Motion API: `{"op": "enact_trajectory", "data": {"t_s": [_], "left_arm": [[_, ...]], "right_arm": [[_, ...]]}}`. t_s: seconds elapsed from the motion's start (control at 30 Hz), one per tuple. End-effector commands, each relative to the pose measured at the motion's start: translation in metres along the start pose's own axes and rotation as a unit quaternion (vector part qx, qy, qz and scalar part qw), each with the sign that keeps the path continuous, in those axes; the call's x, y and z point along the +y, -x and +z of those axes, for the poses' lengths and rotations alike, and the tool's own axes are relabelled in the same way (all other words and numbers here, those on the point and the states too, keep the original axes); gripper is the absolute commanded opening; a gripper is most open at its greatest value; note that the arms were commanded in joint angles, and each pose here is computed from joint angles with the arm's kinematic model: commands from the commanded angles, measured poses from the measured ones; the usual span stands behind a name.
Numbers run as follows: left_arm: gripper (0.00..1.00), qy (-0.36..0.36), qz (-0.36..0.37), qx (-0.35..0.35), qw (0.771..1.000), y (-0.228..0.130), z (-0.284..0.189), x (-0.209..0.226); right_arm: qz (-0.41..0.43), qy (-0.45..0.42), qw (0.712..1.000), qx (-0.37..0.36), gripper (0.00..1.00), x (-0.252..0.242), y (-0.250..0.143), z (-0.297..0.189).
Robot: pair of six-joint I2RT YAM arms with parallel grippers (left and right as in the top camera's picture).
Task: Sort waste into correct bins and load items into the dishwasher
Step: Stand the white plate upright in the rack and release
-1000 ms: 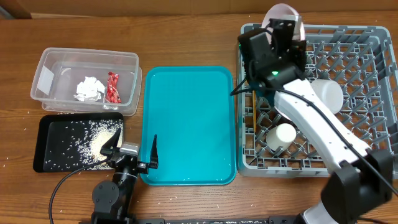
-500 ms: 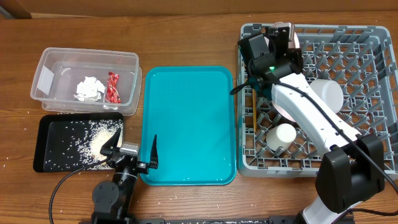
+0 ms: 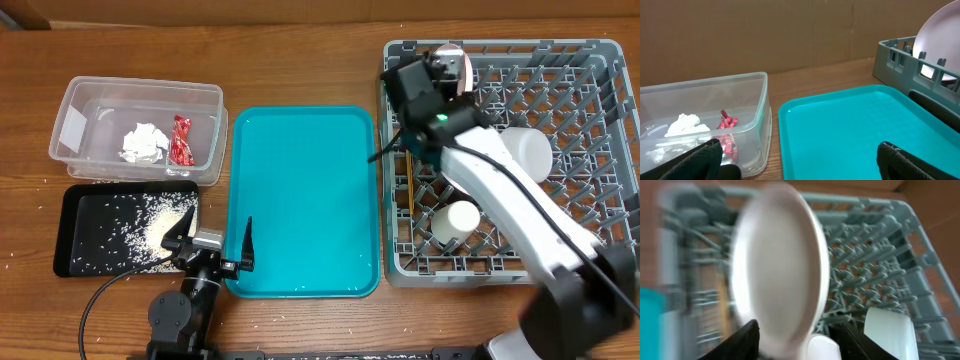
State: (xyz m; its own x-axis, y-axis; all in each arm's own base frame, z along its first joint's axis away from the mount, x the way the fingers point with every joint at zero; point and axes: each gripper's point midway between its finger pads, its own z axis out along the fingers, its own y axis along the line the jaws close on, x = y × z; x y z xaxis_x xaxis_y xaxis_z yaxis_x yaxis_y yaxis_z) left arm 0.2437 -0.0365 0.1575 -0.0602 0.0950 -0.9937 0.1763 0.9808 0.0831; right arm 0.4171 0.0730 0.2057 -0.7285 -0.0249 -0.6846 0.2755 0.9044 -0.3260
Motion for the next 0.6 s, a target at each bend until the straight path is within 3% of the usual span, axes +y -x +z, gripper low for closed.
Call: {"op": "enact_trajectory", "data": {"t_s": [0.0, 0.17, 0.2, 0.23, 0.43, 0.53, 0.57], "left_arm": [[1.00, 0.006, 0.004, -0.002, 1.000, -0.001, 0.000, 0.003], [1.00, 0.006, 0.004, -0.002, 1.000, -0.001, 0.000, 0.003], [1.00, 0.006, 0.004, -0.002, 1.000, -0.001, 0.000, 0.003], [1.00, 0.006, 0.004, -0.002, 1.000, -0.001, 0.000, 0.003], [1.00, 0.006, 0.004, -0.002, 1.000, -0.001, 0.000, 0.003], [1.00, 0.006, 0.004, -0.002, 1.000, -0.001, 0.000, 0.003], [1.00, 0.006, 0.004, -0.002, 1.000, -0.001, 0.000, 0.003]], "right_arm": [[0.074, 0.168, 0.982, -0.037, 0.54, 0.001, 0.028, -0.078], [0.081, 0.406, 0.909, -0.045, 0.66, 0.014, 0.027, -0.182], [0.077, 0.424, 0.901, -0.042, 0.73, 0.015, 0.025, -0.190], [0.070, 0.461, 0.884, -0.032, 1.00, 0.017, 0.018, -0.206], [0.033, 0.561, 0.827, 0.025, 1.00, 0.032, -0.010, -0.244], [-0.002, 0.552, 0.833, 0.020, 1.00, 0.031, -0.017, -0.240], [-0.016, 0.529, 0.848, 0.035, 1.00, 0.024, -0.029, -0.230]]}}
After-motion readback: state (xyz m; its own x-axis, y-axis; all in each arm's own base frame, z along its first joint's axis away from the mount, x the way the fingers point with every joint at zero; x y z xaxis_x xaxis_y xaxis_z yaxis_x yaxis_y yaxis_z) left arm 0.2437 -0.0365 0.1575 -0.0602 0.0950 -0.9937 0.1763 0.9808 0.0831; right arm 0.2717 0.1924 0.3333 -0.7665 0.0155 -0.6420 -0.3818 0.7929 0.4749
